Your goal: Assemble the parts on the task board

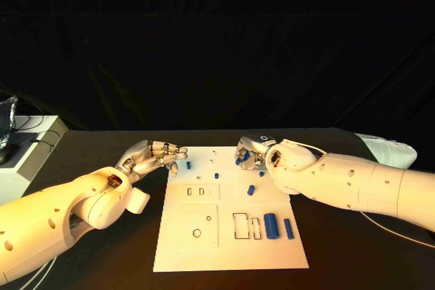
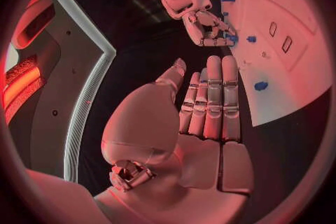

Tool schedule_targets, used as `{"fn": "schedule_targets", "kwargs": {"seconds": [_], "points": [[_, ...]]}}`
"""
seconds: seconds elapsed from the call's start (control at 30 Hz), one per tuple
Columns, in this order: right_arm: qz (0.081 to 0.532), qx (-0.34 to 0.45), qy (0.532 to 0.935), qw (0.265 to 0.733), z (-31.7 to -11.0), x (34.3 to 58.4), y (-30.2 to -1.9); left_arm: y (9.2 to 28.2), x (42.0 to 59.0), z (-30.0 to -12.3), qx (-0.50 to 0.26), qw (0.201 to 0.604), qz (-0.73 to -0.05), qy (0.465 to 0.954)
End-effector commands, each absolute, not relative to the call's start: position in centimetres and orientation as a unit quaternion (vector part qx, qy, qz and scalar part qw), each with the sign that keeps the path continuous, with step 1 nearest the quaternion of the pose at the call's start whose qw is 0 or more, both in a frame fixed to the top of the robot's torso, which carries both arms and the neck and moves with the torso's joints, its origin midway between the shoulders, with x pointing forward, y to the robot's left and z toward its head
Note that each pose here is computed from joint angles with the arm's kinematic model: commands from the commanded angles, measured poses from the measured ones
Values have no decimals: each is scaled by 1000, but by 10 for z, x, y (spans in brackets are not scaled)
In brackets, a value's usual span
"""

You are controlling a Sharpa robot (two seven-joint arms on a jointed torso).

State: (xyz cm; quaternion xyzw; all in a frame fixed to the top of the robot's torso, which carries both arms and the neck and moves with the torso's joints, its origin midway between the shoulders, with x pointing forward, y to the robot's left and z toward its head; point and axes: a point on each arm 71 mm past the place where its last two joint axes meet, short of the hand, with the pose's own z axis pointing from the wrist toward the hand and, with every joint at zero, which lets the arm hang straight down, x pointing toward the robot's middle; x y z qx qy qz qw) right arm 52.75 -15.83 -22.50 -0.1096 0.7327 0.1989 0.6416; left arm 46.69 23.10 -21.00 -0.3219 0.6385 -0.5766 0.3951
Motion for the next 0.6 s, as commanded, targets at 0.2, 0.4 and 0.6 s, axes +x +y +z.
{"fn": "schedule_targets", "kwargs": {"seconds": [0.2, 0.4, 0.6], "points": [[203, -86, 715, 663, -212, 530, -148, 230, 467, -210, -323, 391, -582, 636], [197, -68, 706, 677, -208, 539, -139, 229, 467, -210, -324, 391, -584, 633], [195, -64, 699, 685, -206, 547, -127, 228, 466, -209, -323, 390, -586, 632]]}}
